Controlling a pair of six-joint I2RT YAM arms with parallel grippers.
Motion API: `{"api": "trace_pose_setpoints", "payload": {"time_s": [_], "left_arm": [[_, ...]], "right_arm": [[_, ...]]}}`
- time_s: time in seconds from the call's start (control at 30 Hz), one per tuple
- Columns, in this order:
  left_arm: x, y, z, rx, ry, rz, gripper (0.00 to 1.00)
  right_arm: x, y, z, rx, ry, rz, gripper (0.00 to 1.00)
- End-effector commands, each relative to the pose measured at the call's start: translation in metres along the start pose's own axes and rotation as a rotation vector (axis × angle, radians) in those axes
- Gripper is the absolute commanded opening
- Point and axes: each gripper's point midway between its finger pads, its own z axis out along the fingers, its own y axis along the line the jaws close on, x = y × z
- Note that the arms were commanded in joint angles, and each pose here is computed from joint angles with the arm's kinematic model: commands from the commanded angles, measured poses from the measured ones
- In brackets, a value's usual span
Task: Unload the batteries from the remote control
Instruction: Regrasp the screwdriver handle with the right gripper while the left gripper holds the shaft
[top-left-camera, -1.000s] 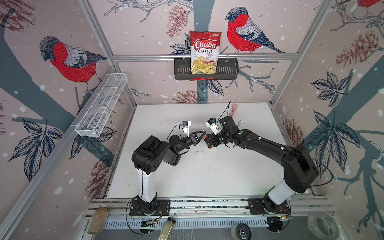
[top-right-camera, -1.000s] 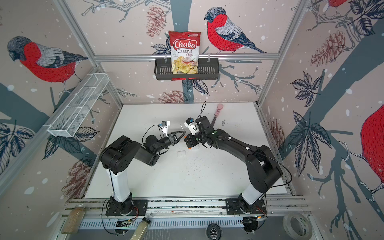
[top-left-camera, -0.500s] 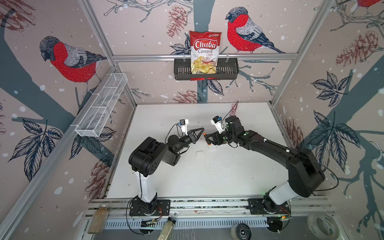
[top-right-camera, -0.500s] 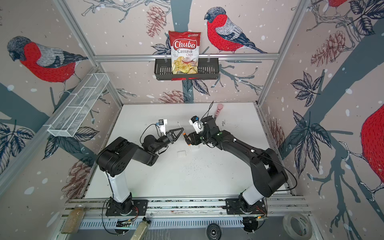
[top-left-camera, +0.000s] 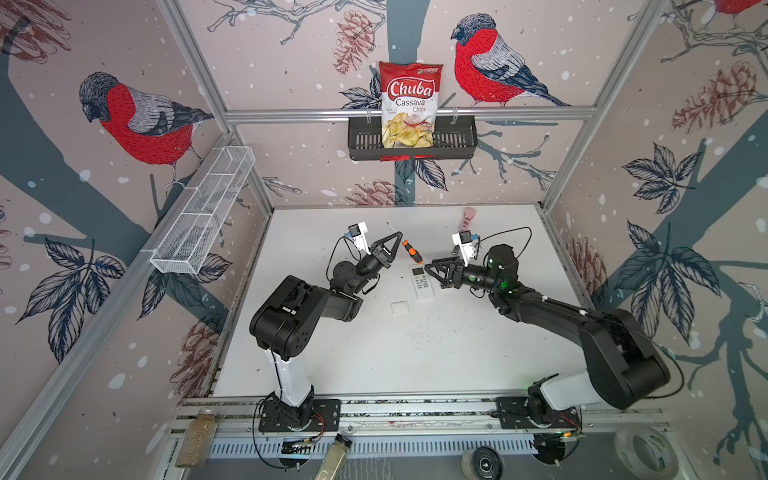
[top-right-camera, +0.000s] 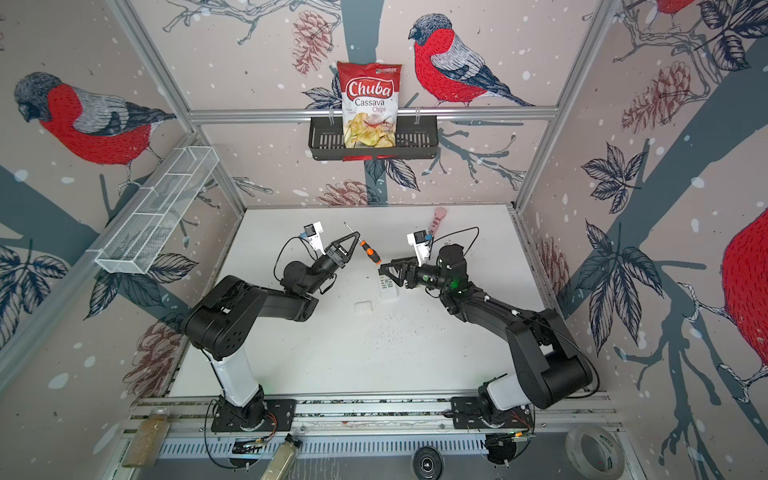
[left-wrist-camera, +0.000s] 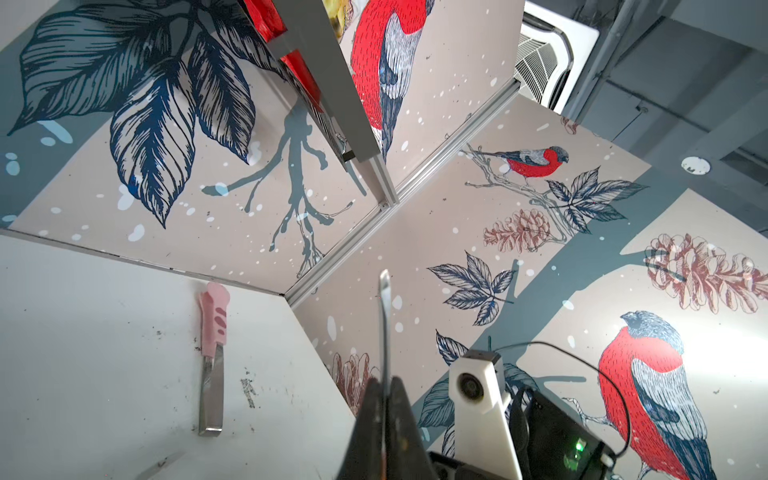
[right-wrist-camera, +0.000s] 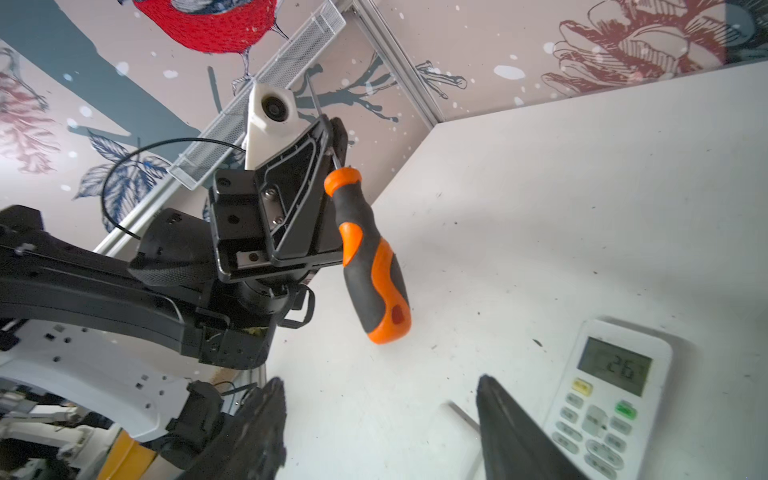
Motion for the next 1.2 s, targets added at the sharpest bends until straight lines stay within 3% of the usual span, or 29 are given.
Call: {"api": "trace_pose_setpoints", "payload": {"time_s": [0.0,0.33,0.53,0.73,1.17], "left_arm": [[-0.021,-0.022,0.001,0.094,-0.093,0.024,0.0],[-0.024,-0.015,0.013,0.12,-0.11,0.004,0.0],[-0.025,-0.005,0.011,0.109,-0.123,-0.007,0.0],[-0.024,-0.003,0.011,0.102,-0.122,0.03,0.0],[-0.021,0.008,0.009,0.07,-0.131,0.065,0.0]], "right_arm": [[-0.03,0.029,0.001,-0.157,-0.124,-0.031,0.77],[-0.042,0.005,0.042,-0.236,-0.162,0.05,0.8],[-0.048,-0.008,0.054,-0.34,-0.209,0.123,0.71],[-0.044,-0.014,0.069,-0.438,-0.172,0.17,0.67],[-0.042,-0.01,0.079,-0.503,-0.184,0.245,0.6]]}}
